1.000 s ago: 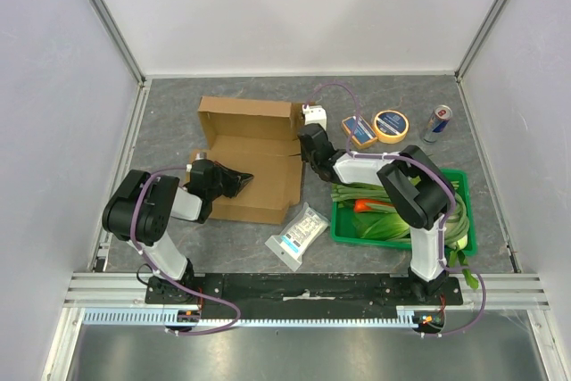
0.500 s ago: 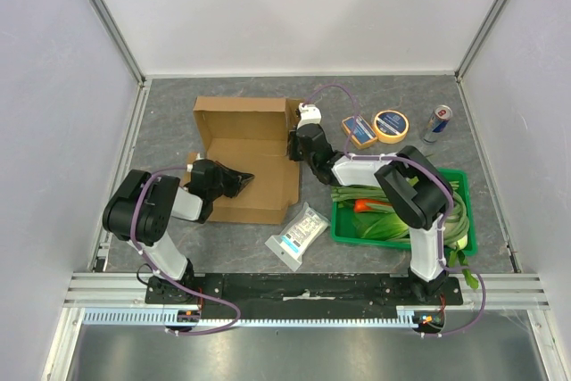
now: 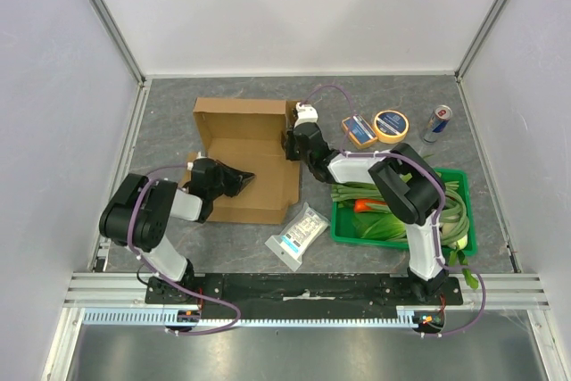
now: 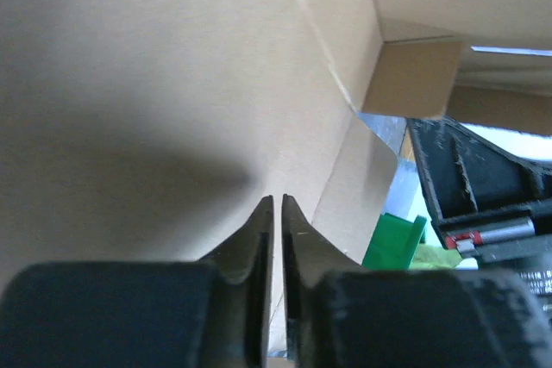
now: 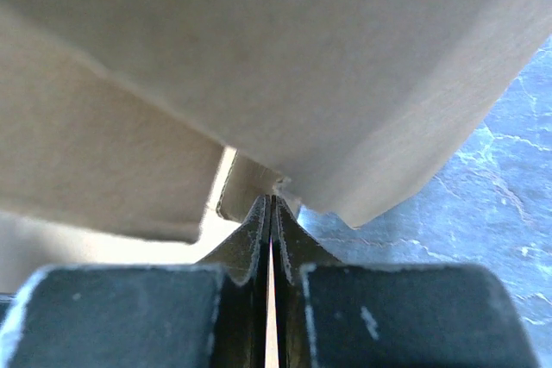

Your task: Fold the paper box

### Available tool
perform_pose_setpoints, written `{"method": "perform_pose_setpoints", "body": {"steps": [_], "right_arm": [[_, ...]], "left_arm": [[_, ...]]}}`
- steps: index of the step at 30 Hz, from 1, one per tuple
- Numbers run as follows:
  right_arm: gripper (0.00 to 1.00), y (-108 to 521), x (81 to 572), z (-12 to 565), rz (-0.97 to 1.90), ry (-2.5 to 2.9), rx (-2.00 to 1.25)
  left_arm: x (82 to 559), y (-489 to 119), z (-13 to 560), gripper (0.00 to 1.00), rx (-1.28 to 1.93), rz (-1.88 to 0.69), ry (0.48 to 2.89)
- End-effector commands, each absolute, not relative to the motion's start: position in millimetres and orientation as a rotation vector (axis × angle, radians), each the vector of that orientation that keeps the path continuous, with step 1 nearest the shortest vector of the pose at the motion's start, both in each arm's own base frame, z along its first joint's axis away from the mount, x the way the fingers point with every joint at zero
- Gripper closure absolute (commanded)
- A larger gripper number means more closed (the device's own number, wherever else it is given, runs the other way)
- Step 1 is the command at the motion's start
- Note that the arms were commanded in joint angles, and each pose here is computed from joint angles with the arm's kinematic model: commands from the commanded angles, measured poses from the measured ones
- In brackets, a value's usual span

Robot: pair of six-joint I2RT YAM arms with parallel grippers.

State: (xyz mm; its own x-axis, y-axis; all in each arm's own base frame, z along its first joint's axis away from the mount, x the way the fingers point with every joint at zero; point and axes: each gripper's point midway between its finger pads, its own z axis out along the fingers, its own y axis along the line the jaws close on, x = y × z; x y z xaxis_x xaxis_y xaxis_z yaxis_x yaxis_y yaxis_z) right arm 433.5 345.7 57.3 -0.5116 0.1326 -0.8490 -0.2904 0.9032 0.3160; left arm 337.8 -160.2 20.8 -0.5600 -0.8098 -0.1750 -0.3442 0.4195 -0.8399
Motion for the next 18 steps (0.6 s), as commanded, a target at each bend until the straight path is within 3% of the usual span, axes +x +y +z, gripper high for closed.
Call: {"method": "perform_pose_setpoints", "body": {"steps": [1, 2, 8, 11, 15, 18], "right_arm": [[0.91, 335.9, 428.9, 80.9, 0.452, 2.077, -0.202], [0.89, 335.3, 425.9, 83.5, 0.447, 2.087, -0.232], [0.74, 322.5, 400.0, 100.5, 0.474, 2.145, -0.404], [0.67, 314.8, 384.8, 135.7, 0.548, 2.092, -0.435], [0.55, 302.2, 361.9, 166.4, 0.618, 2.053, -0.468], [0.53, 289.3, 346.4, 195.5, 0.669, 2.015, -0.434]], "left_arm": [[349.0, -159.4, 65.9, 0.81, -0.754, -1.025, 2.02], [346.2, -156.2, 81.5, 0.7, -0.722, -0.999, 2.016], [338.7, -114.2, 142.2, 0.38, -0.601, -0.691, 1.952], [335.8, -78.1, 169.2, 0.32, -0.636, -0.491, 1.888], [337.2, -45.0, 181.5, 0.31, -0.616, -0.279, 1.898], [345.9, -23.2, 185.8, 0.23, -0.533, -0.106, 1.912]]}}
